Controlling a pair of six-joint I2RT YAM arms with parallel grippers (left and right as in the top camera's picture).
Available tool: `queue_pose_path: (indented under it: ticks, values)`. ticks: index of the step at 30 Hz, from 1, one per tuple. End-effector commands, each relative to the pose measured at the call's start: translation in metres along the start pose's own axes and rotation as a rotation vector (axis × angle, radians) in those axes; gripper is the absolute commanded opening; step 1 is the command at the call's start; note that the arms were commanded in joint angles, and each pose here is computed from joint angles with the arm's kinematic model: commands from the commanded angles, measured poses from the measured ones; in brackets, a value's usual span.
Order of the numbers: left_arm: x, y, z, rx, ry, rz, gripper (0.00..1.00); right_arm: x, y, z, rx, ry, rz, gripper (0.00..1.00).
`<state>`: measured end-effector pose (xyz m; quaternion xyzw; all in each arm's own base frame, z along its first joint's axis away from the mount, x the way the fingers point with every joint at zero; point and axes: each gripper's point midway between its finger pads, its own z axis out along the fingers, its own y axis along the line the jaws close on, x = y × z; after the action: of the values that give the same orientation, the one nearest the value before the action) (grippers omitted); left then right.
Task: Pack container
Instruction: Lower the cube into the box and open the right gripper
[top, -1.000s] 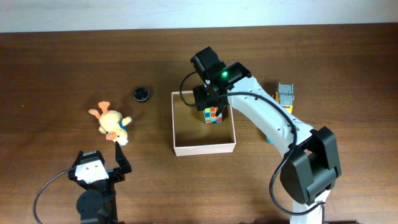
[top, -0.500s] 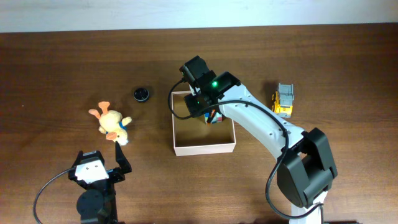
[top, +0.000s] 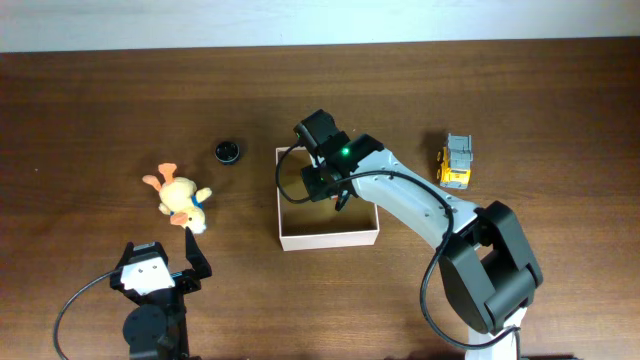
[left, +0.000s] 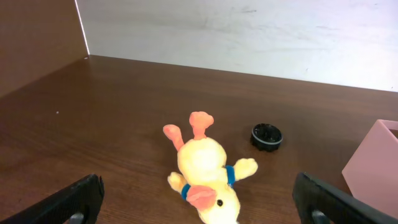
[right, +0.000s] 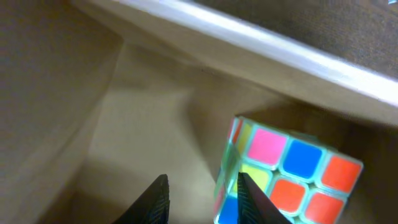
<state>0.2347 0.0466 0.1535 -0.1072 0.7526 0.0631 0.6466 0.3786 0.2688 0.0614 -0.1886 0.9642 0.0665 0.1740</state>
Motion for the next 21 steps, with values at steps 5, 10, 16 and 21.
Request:
queue_pose_path:
  ticks: [5,10,16,21]
  values:
    - [0.0016,-0.0027,0.0005,0.014,0.000,0.016,0.99,0.0065,0.0043,0.0071,-0.022,0.010,0.031,0.29]
    - [0.0016,-0.0027,0.0005,0.014,0.000,0.016,0.99,0.0028,0.0081,0.0070,-0.042,-0.004,0.031,0.29]
    - [0.0016,-0.0027,0.0005,0.014,0.000,0.016,0.99,0.0032,0.0085,0.0071,-0.044,-0.002,0.031,0.29]
    - [0.0016,-0.0027,0.0005,0.014,0.000,0.016,0.99,0.0031,0.0080,0.0075,-0.042,-0.003,0.031,0.29]
